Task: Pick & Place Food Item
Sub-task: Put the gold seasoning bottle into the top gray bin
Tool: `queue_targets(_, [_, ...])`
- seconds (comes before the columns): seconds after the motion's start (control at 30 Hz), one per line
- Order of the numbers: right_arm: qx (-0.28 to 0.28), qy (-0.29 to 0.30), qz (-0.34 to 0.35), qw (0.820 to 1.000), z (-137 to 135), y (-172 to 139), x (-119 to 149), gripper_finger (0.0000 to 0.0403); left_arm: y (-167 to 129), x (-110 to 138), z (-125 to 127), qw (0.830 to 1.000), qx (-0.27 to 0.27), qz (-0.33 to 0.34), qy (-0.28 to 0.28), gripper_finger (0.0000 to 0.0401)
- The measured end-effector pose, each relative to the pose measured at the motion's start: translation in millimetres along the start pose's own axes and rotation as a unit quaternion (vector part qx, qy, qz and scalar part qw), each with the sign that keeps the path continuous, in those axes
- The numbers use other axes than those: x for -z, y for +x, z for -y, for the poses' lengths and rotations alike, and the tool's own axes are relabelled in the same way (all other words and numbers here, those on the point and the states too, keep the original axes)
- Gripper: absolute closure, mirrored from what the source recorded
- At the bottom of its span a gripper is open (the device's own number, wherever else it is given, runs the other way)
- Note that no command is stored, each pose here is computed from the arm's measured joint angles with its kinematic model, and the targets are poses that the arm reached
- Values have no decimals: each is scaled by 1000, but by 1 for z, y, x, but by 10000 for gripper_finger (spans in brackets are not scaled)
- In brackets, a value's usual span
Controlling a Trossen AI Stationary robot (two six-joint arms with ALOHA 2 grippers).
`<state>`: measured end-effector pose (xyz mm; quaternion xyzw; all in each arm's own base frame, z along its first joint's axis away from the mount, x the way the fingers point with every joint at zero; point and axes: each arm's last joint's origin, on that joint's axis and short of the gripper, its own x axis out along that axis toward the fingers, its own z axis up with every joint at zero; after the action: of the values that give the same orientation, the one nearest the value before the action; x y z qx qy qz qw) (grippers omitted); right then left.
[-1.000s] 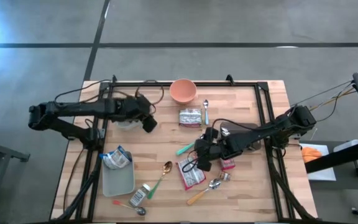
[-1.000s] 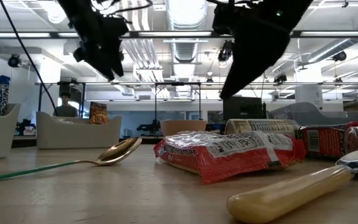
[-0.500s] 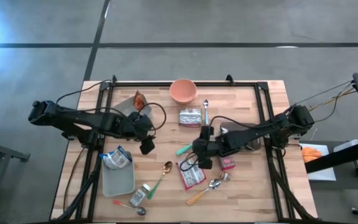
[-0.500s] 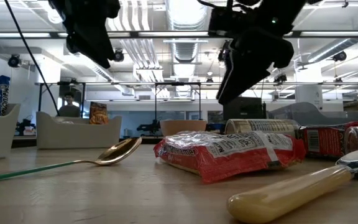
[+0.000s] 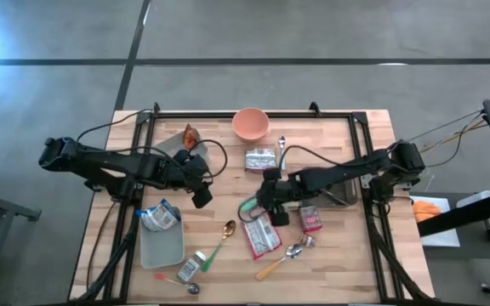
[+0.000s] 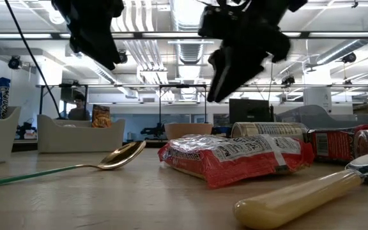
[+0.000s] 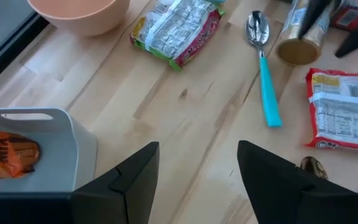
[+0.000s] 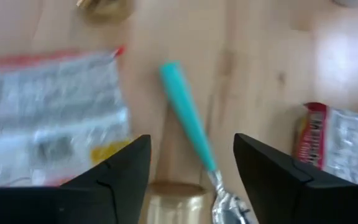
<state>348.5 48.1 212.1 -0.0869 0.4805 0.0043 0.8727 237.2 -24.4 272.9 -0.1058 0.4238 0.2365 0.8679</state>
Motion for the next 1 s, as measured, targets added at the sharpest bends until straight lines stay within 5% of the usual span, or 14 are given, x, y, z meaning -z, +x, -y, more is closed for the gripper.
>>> queue_targets(0.27, [7,134,0,991,23,-14,-16,228,0,0,-1,1000,-3,-1,27,179])
queue_targets(0.53, [-31,49,-60,996,23,-23,-12,264,0,0,-1,999,-7,0,38,179])
queue_targets(0.73, [-30,43,-137,989,22,-21,7,281,0,0,-1,999,-7,0,40,179])
queue_targets(1.0, [-41,48,-157,986,21,-19,13,229,0,0,-1,999,-8,1,43,179])
